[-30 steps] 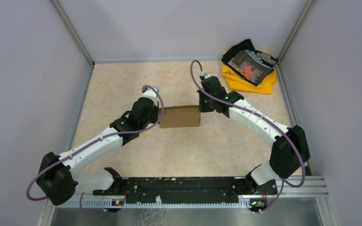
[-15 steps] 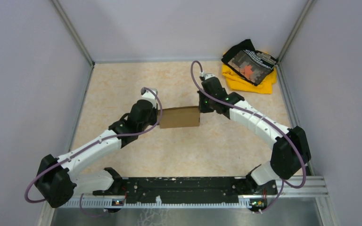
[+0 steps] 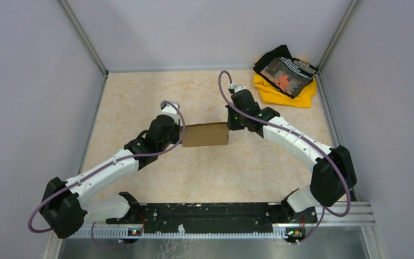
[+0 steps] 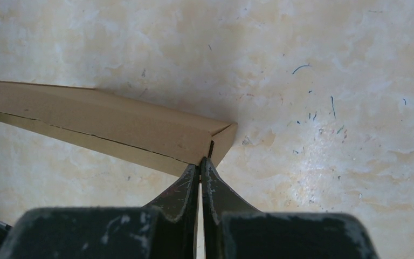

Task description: Fold the paper box

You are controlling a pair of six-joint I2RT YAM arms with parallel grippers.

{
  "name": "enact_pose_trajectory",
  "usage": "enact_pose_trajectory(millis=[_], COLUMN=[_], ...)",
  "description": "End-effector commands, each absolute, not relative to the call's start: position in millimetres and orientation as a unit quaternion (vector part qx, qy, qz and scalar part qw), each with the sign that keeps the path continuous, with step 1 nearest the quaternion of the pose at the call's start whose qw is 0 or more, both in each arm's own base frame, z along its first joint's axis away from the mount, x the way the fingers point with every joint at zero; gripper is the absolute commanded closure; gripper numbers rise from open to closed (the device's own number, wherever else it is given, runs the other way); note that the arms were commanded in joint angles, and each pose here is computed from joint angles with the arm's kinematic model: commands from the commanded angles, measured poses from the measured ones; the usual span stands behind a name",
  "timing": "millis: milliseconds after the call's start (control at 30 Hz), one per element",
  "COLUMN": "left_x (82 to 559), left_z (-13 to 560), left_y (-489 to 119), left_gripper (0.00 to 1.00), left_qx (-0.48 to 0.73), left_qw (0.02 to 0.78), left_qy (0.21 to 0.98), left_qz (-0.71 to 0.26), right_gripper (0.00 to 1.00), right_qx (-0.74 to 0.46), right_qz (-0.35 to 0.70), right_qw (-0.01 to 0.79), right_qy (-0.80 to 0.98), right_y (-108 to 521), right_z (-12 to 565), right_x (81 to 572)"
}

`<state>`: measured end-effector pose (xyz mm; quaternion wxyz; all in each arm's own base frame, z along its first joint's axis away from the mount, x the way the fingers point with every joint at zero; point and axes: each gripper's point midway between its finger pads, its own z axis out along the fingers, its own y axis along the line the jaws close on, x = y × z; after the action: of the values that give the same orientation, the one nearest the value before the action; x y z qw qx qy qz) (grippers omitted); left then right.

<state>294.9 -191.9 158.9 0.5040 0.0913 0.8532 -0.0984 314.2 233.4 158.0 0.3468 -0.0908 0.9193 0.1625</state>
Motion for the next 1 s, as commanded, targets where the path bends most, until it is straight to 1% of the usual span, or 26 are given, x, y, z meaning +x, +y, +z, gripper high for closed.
enact_pose_trajectory(millis=[0, 467, 733, 767, 967], left_x=[286, 283, 283, 283, 283], left_z=[150, 137, 135, 135, 135], left_y=[-197, -196, -197, -197, -197], left_gripper=[0.96, 0.96, 0.96, 0.96, 0.96], left_qx=[0.098, 0.096, 0.097, 0.097, 0.098], left_qw=[0.49, 0.477, 0.475, 0.475, 0.475], left_qy=[0.859, 0.867, 0.868, 0.868, 0.868], left_qz=[-0.111, -0.109, -0.11, -0.11, -0.11], right_gripper=[1.0, 1.0, 1.0, 0.99, 0.82], right_qx=[-0.114, -0.123, -0.125, -0.124, -0.117], right_qz=[0.188, 0.177, 0.177, 0.178, 0.19], right_qw=[0.328, 0.315, 0.316, 0.317, 0.333], right_qy=[0.919, 0.924, 0.924, 0.923, 0.916], right_y=[245, 240, 238, 238, 239], right_z=[155, 142, 145, 146, 156], right_x=[297, 291, 288, 288, 289])
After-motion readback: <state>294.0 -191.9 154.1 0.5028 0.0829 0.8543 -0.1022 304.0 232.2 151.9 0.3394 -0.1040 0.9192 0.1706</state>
